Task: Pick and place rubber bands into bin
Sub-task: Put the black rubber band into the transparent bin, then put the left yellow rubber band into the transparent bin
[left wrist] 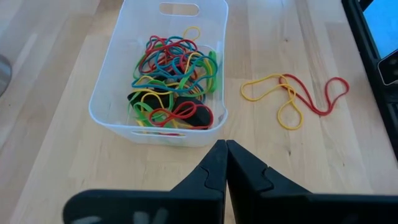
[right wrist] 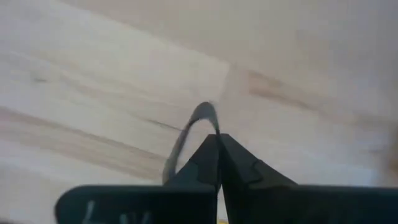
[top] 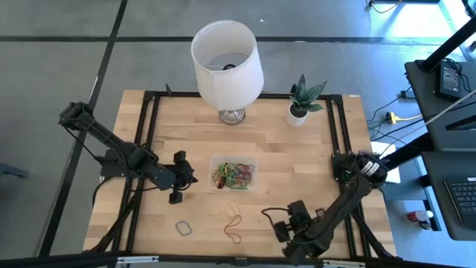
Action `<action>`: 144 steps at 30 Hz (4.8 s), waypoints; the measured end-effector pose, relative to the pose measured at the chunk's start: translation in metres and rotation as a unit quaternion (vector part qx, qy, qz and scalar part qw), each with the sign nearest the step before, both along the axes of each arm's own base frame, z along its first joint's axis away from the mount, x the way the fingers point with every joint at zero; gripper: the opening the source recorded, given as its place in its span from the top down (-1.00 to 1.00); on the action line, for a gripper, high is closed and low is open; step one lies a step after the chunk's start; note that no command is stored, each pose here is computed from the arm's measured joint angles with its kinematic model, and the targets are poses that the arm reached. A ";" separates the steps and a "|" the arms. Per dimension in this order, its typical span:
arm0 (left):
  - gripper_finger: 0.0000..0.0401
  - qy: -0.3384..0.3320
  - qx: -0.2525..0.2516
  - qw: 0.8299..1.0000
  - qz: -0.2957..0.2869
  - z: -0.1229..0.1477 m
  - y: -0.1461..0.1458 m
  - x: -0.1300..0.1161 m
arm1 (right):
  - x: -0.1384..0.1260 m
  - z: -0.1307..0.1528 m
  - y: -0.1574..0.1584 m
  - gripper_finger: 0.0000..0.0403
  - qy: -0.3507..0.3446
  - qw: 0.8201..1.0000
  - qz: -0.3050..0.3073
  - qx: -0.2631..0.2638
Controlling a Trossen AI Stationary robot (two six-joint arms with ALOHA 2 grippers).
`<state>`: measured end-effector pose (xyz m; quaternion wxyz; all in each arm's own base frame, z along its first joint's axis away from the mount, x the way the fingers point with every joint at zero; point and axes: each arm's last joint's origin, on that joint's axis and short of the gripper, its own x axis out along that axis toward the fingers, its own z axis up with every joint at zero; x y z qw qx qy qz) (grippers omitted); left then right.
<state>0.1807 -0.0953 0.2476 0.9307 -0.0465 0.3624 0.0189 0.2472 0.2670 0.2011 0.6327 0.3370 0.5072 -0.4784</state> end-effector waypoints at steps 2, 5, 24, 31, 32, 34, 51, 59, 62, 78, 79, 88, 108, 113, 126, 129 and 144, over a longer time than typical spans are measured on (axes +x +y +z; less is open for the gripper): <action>0.98 0.000 0.000 1.000 0.000 0.000 0.000 0.000 | 0.010 0.023 -0.005 0.98 -0.012 1.000 0.017 -0.019; 0.98 0.000 0.000 1.000 0.000 0.000 0.000 0.000 | 0.029 0.054 -0.019 0.99 -0.049 0.996 0.046 -0.053; 0.98 -0.001 0.002 1.000 0.001 0.000 0.000 0.000 | 0.169 0.065 -0.158 0.95 -0.101 0.966 0.214 -0.101; 0.98 0.001 0.002 1.000 0.001 0.000 0.000 0.000 | 0.184 0.019 -0.162 0.75 -0.042 0.976 0.204 -0.064; 0.98 0.001 0.001 1.000 0.000 0.000 0.000 0.000 | 0.184 0.015 -0.161 0.72 -0.037 0.976 0.206 -0.056; 0.98 0.001 0.001 1.000 -0.001 0.000 0.000 0.000 | 0.185 0.009 -0.160 0.64 -0.028 0.977 0.207 -0.047; 0.98 0.000 0.006 1.000 0.004 0.000 0.001 0.000 | 0.141 0.075 -0.118 0.48 -0.061 0.957 0.274 -0.066; 0.98 -0.004 0.008 1.000 0.005 0.000 0.001 0.000 | 0.101 0.078 -0.066 0.70 -0.047 0.958 0.268 -0.087; 0.98 -0.008 0.017 1.000 -0.009 0.001 0.000 0.001 | 0.086 0.072 -0.049 0.79 -0.037 0.959 0.267 -0.089; 0.98 0.022 0.084 0.996 0.010 0.038 -0.053 0.052 | -0.023 0.027 -0.002 0.98 -0.093 0.953 0.286 -0.046; 0.98 0.032 0.085 0.996 0.016 0.038 -0.057 0.057 | -0.031 0.024 -0.004 0.98 -0.099 0.953 0.283 -0.042; 0.98 0.080 0.048 0.992 0.085 0.026 -0.092 0.103 | -0.071 0.004 -0.029 0.98 -0.120 0.944 0.307 -0.028; 0.82 0.217 0.008 0.973 0.073 -0.062 -0.146 0.144 | -0.100 -0.035 -0.041 0.98 -0.157 0.926 0.342 0.006; 0.52 0.223 0.010 0.971 0.090 -0.072 -0.142 0.147 | -0.104 -0.035 -0.038 0.98 -0.159 0.923 0.350 0.009; 0.21 0.247 -0.002 0.955 0.164 -0.105 -0.125 0.163 | -0.106 -0.035 -0.037 0.98 -0.161 0.922 0.353 0.009; 0.28 0.261 -0.018 0.950 0.173 -0.110 -0.123 0.166 | -0.106 -0.035 -0.037 0.98 -0.161 0.922 0.353 0.010; 0.99 0.303 -0.041 0.939 0.156 -0.100 -0.126 0.172 | -0.106 -0.035 -0.037 0.98 -0.161 0.922 0.353 0.010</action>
